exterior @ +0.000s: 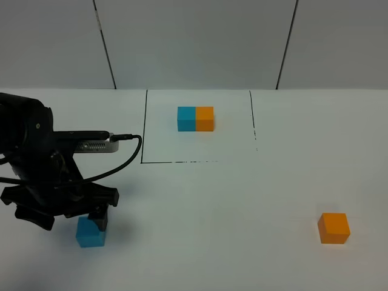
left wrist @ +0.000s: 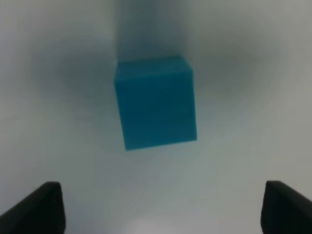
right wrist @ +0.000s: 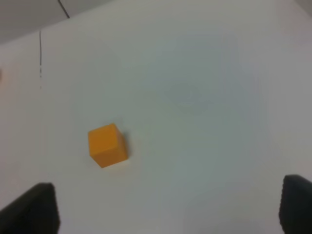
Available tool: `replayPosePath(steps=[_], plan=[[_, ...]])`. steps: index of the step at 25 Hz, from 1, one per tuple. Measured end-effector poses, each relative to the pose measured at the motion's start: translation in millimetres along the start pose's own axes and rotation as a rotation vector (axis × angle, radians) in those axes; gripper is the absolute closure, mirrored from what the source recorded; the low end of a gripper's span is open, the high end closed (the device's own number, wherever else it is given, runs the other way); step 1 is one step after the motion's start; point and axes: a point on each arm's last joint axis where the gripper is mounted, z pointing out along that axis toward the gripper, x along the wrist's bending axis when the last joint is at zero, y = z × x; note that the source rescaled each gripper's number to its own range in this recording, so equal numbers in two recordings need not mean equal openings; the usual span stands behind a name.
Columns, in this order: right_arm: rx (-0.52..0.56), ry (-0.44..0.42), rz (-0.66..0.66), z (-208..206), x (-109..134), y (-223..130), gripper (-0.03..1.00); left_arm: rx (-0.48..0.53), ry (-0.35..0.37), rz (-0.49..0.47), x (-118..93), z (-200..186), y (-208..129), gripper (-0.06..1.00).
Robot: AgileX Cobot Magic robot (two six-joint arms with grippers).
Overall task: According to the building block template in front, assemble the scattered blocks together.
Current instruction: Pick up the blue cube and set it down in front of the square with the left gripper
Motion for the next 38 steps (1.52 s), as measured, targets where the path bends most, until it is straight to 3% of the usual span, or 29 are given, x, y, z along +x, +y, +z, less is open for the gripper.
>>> replayPosePath(steps=[15, 22, 31, 38], plan=[[0.000, 0.000, 0.001, 0.0, 0.0, 0.0, 0.17, -0.040, 0.019, -0.008, 2.2, 25.5, 5.0, 0.25], [0.000, 0.000, 0.001, 0.0, 0.0, 0.0, 0.17, 0.007, 0.025, -0.015, 4.1, 46.5, -2.6, 0.25], [0.000, 0.000, 0.001, 0.0, 0.0, 0.0, 0.17, -0.074, 0.002, -0.052, 3.6, 62.6, 0.9, 0.25], [0.000, 0.000, 0.001, 0.0, 0.0, 0.0, 0.17, -0.039, -0.002, -0.077, 2.6, 79.2, 2.2, 0.25]])
